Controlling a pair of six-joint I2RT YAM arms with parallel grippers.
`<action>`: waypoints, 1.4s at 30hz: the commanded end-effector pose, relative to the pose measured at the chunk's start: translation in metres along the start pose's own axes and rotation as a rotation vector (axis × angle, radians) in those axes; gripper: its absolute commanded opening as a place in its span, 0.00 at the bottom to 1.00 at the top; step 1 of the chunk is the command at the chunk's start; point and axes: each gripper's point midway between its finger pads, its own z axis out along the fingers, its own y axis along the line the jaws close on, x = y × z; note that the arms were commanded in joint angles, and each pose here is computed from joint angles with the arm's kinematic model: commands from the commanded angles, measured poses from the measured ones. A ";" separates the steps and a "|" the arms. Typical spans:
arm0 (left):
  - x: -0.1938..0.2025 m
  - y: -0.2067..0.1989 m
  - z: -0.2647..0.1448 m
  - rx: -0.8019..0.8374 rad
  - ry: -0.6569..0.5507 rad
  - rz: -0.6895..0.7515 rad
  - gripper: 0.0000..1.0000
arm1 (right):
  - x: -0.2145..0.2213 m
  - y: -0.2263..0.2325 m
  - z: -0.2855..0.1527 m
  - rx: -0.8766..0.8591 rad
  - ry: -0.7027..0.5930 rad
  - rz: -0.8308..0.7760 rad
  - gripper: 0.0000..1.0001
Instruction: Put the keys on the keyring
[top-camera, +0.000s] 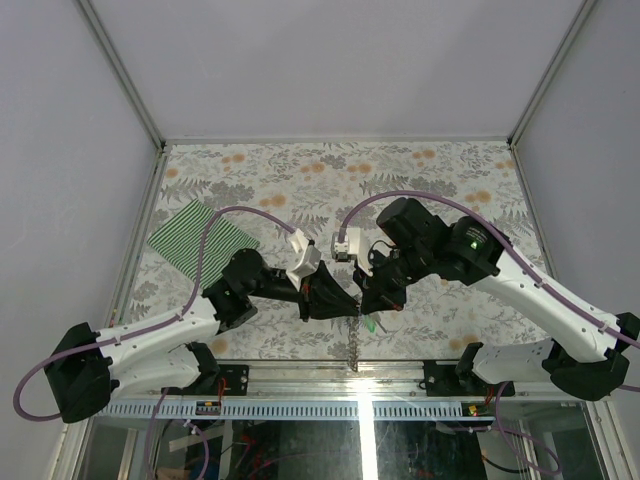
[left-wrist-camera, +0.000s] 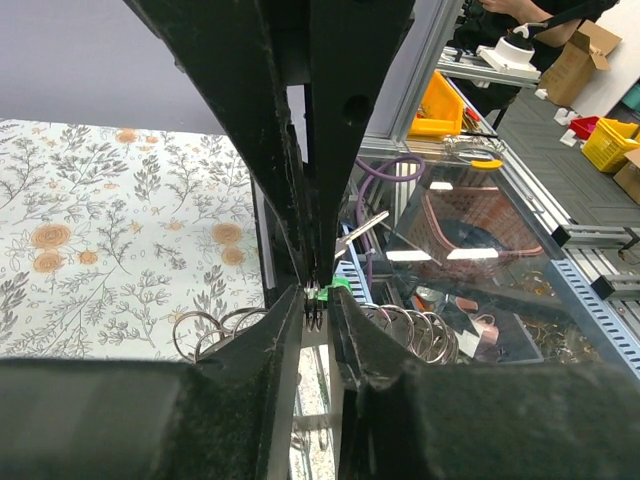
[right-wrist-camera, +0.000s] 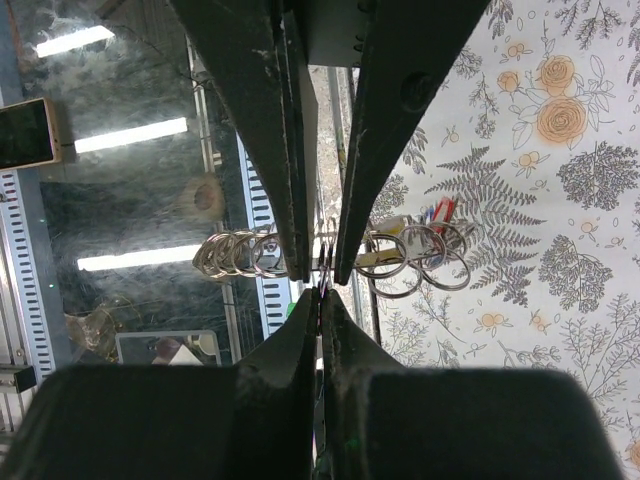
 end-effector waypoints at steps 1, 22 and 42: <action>-0.020 -0.005 0.004 0.024 -0.036 0.070 0.13 | -0.015 0.007 -0.005 -0.023 -0.049 -0.038 0.00; -0.054 -0.017 -0.028 -0.083 -0.348 0.107 0.00 | -0.063 0.002 -0.054 0.178 -0.678 0.115 0.44; -0.061 -0.022 -0.033 -0.087 -0.384 0.121 0.00 | -0.066 0.006 -0.032 0.019 -0.821 0.366 0.34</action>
